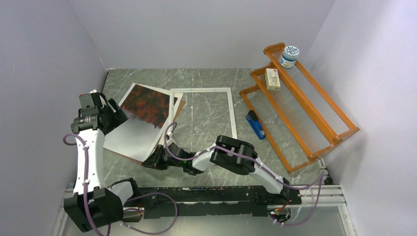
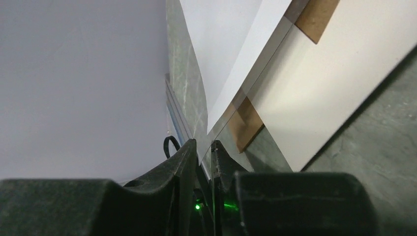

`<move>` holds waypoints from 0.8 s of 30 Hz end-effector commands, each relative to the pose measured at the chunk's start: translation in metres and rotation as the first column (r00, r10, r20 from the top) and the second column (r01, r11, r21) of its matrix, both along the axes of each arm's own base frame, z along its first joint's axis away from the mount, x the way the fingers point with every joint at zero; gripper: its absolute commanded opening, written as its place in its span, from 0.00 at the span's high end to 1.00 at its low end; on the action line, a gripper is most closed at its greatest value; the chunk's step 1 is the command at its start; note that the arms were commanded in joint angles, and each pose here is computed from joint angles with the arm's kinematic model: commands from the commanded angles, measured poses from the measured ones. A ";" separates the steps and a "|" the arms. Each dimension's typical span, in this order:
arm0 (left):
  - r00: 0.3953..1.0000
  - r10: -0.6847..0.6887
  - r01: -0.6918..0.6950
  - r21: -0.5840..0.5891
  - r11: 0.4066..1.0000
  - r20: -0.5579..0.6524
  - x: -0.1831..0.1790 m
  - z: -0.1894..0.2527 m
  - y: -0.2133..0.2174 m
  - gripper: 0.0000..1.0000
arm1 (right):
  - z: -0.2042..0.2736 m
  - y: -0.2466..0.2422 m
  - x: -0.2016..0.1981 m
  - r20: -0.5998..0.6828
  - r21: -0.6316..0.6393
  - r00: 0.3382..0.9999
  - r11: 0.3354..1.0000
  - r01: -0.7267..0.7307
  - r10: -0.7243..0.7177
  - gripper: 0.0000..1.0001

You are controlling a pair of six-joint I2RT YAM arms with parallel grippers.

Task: Put the photo into the frame
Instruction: Pick up the photo frame item at the center of the board.

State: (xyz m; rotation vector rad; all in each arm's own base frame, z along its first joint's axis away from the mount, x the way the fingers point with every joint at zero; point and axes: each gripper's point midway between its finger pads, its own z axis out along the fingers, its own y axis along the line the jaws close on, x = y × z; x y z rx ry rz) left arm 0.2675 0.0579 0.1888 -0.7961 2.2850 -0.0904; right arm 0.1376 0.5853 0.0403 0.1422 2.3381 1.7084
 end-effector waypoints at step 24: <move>0.994 0.093 -0.098 0.119 0.988 0.050 0.003 0.040 0.027 0.22 | 0.083 0.000 0.013 0.160 -0.146 0.981 0.985 -0.090 0.114 1.00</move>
